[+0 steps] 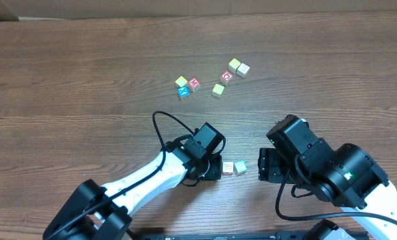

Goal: Flip 3 blocks
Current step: 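Place the green A block just left of the blue L block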

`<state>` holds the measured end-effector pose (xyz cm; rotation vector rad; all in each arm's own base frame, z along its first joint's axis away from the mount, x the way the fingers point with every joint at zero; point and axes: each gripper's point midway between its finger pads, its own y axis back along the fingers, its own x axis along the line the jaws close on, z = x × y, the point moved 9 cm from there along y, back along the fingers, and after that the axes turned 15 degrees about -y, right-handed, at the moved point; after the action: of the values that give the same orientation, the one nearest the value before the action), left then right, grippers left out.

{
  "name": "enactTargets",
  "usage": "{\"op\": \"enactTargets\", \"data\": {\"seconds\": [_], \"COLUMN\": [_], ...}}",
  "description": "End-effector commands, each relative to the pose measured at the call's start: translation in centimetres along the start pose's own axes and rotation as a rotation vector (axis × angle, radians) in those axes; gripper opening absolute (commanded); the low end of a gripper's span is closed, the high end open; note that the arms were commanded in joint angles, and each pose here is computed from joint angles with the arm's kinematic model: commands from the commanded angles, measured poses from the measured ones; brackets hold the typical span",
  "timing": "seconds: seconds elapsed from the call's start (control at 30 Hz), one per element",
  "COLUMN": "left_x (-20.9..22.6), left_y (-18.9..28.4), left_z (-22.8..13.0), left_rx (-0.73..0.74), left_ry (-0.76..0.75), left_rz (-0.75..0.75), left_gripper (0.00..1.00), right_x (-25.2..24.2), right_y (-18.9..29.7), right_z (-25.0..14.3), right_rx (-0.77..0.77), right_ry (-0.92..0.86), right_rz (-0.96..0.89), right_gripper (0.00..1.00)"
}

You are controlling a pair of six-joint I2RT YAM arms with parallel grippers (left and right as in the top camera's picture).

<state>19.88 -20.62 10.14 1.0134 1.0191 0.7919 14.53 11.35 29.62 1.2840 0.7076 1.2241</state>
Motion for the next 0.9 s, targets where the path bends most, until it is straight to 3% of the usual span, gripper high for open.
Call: {"op": "enactTargets", "data": {"seconds": [0.0, 0.57, 0.67, 0.87], "left_x": [0.31, 0.25, 0.25, 0.31], "left_y": [-0.83, -1.12, -1.12, -1.12], "left_z": [-0.07, 0.19, 0.19, 0.22], "left_rx": [0.010, -0.001, -0.001, -0.005], "left_ry": [0.028, 0.026, 0.026, 0.029], "left_rz": [0.020, 0.014, 0.014, 0.022], "left_gripper": [0.08, 0.19, 0.29, 0.34], "right_x": [-0.08, -0.09, -0.07, -0.06], "right_y": [0.23, 0.23, 0.23, 0.23], "right_z": [-0.11, -0.12, -0.15, -0.16], "right_rx": [-0.004, -0.003, 0.000, 0.002], "right_ry": [0.002, 0.002, 0.002, 0.002], "right_rz": [0.016, 0.016, 0.019, 0.020], "right_gripper": [0.76, 0.77, 0.77, 0.77]}}
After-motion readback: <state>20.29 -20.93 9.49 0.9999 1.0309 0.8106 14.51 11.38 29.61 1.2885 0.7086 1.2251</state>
